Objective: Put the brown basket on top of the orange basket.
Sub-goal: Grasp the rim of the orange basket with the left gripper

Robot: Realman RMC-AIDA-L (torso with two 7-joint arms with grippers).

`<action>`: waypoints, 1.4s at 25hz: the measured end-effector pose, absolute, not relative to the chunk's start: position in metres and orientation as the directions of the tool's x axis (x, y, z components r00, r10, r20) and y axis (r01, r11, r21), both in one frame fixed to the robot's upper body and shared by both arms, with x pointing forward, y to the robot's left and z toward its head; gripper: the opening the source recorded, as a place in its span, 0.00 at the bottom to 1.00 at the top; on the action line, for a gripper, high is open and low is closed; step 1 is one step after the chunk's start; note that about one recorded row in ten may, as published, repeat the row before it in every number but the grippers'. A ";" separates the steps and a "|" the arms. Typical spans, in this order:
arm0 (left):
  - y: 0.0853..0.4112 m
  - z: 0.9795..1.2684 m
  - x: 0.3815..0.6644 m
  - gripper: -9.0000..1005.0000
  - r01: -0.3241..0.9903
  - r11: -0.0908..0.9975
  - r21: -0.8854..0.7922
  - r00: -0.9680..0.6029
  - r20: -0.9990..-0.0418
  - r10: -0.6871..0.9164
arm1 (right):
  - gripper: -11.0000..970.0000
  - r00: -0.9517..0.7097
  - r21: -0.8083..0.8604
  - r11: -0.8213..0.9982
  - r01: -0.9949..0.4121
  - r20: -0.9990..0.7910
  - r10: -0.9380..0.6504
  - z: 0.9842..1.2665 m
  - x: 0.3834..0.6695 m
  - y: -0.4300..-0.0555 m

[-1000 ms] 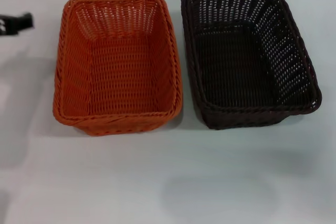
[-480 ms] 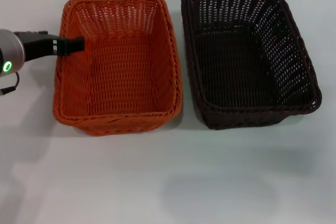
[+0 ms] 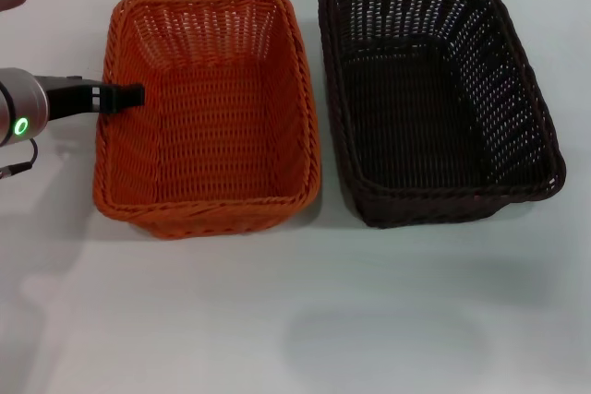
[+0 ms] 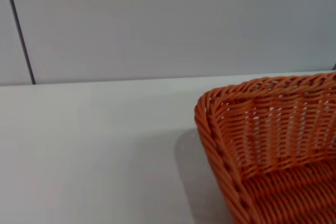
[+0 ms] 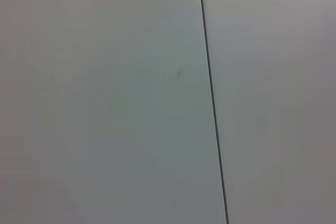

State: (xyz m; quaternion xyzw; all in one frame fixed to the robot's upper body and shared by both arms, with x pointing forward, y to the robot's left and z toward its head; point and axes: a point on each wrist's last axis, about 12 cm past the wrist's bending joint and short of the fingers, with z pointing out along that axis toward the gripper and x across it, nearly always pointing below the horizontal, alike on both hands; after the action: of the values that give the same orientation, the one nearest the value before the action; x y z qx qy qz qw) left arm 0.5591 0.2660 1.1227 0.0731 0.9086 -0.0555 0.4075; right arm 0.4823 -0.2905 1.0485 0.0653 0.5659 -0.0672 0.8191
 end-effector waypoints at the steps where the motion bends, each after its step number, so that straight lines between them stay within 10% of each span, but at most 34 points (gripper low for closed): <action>1: 0.267 1.118 0.561 0.77 0.172 0.984 -0.041 -0.667 -0.740 0.086 | 0.86 0.351 0.031 0.983 0.183 -0.936 -0.036 1.049 0.482 -0.290; 18: 0.258 1.113 0.559 0.75 0.203 0.978 -0.048 -0.683 -0.722 0.107 | 0.86 0.356 0.029 0.983 0.182 -0.934 -0.038 1.049 0.481 -0.290; 28: 0.259 1.136 0.564 0.30 0.388 0.921 0.039 -0.605 -0.743 0.286 | 0.86 0.359 0.033 0.983 0.181 -0.933 -0.035 1.049 0.479 -0.289; 35: 0.279 1.166 0.574 0.24 0.570 0.817 0.086 -0.463 -0.788 0.406 | 0.86 0.359 0.037 0.984 0.174 -0.933 -0.029 1.048 0.476 -0.288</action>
State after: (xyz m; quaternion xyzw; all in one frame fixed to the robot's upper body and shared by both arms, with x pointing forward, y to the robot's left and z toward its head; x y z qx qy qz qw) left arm 0.5739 0.2793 1.1658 0.2870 0.8499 -0.0951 0.4317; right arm 0.4764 -0.2875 1.0481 0.0645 0.5626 -0.0618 0.8219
